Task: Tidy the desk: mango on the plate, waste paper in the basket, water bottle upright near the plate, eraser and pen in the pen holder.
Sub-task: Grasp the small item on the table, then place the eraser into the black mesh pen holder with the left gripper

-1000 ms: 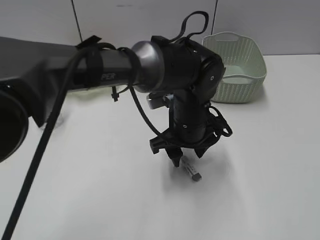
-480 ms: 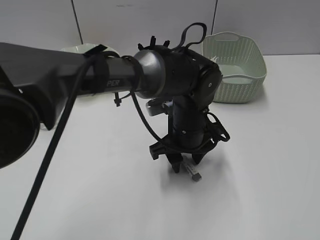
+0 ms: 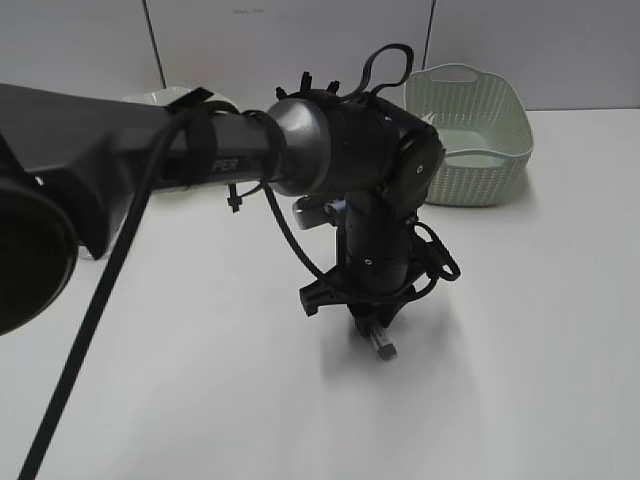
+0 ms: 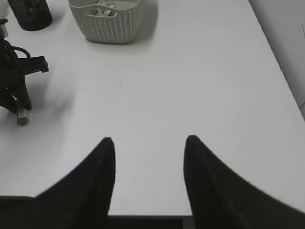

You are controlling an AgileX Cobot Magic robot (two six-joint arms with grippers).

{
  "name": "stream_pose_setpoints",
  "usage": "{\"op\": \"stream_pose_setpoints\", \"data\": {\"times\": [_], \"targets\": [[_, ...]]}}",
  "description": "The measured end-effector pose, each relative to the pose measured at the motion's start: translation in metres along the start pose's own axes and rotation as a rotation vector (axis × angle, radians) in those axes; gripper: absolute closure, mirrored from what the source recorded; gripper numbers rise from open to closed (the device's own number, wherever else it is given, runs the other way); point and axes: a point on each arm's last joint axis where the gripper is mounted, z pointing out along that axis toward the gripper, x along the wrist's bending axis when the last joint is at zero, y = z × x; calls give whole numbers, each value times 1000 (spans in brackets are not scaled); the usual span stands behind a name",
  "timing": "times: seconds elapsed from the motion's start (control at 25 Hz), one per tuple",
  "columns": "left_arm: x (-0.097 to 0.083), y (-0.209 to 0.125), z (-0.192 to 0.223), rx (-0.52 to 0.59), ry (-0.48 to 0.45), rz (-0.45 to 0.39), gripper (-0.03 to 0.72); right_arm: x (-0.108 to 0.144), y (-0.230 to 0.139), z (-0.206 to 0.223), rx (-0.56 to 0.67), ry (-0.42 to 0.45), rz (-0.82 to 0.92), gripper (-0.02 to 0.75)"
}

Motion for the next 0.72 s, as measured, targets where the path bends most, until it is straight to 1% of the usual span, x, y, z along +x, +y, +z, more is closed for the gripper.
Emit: {"op": "stream_pose_setpoints", "data": {"times": [0.08, 0.16, 0.28, 0.4, 0.6, 0.72], "targets": [[-1, 3, -5, -31, -21, 12, 536, 0, 0, 0, 0, 0, 0, 353], [-4, 8, -20, -86, -77, 30, 536, 0, 0, 0, 0, 0, 0, 353], [-6, 23, -55, -189, -186, 49, 536, 0, 0, 0, 0, 0, 0, 353], [0, 43, -88, -317, -234, 70, 536, 0, 0, 0, 0, 0, 0, 353], [15, 80, -140, -588, -268, 155, 536, 0, 0, 0, 0, 0, 0, 353], [18, 102, -162, -706, -357, 181, 536, 0, 0, 0, 0, 0, 0, 353]]}}
